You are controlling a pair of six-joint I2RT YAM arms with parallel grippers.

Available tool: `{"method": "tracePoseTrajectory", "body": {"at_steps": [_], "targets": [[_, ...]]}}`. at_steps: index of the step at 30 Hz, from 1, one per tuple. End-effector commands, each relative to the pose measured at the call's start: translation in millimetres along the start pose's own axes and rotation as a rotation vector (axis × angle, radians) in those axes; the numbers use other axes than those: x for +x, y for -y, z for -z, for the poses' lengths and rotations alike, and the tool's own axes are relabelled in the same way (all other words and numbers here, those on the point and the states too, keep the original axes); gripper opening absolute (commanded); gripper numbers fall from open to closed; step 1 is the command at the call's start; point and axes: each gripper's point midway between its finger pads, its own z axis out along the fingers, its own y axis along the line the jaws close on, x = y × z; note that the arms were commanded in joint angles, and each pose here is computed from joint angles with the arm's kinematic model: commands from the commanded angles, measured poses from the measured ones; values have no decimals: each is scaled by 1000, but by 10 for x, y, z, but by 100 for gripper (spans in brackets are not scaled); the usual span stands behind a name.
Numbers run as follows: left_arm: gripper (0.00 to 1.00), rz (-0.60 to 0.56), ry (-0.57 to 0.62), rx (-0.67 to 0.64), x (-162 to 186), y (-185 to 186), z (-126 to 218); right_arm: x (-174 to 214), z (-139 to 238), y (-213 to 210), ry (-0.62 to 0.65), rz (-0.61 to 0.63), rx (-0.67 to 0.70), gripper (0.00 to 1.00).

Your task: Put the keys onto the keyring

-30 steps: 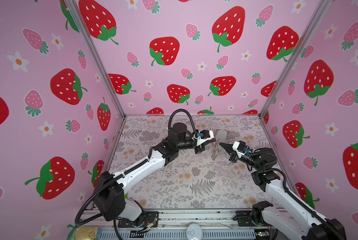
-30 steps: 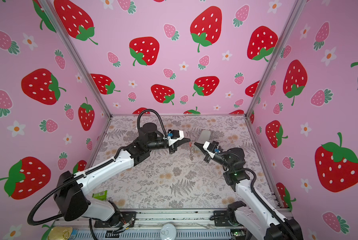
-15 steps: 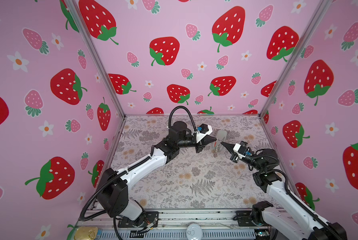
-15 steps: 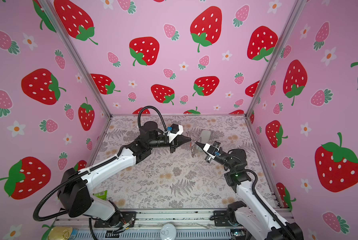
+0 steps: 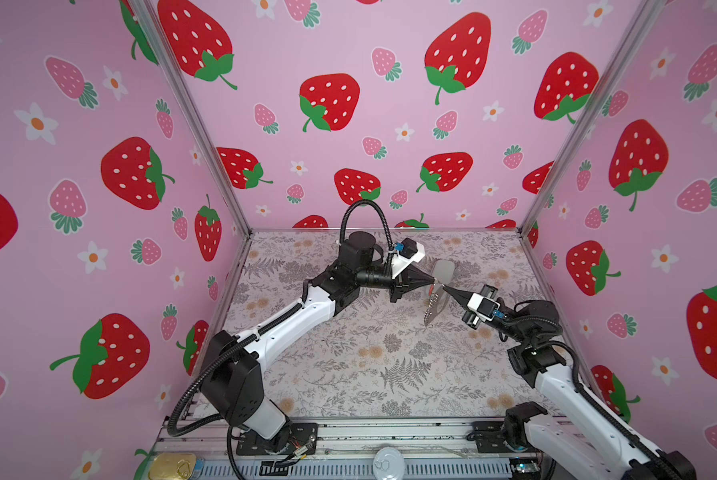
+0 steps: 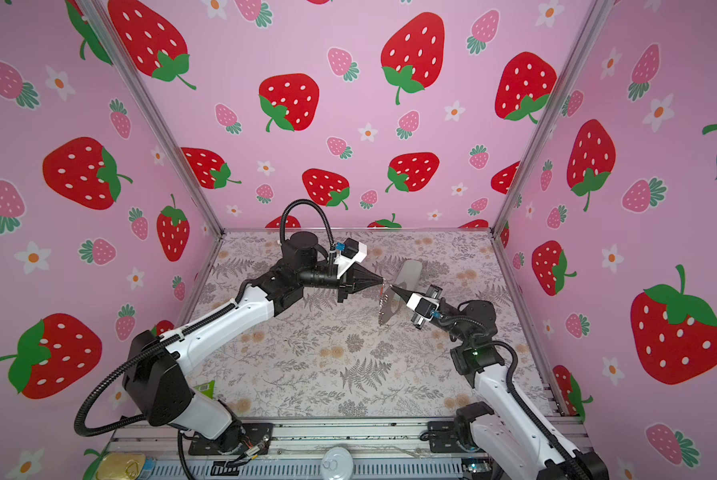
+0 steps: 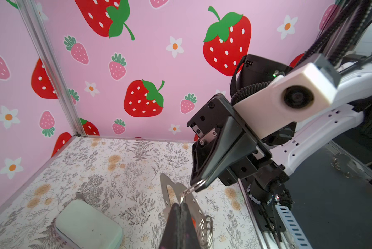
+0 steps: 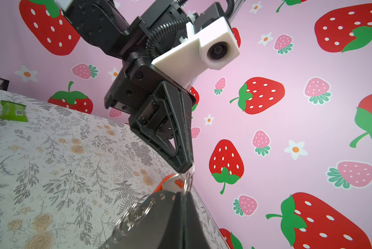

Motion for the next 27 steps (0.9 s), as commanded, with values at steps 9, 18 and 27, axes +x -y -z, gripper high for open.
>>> {"method": "tracePoseTrajectory", "body": {"at_steps": [9, 18, 27], "targets": [[0, 142, -45, -5, -103, -159, 95, -162, 55, -93, 57, 147, -29, 0], [0, 204, -109, -9, -94, -180, 144, -139, 63, -139, 54, 183, -46, 0], [0, 364, -131, 4, -51, -295, 63, -161, 81, -126, 62, 223, -28, 0]]}}
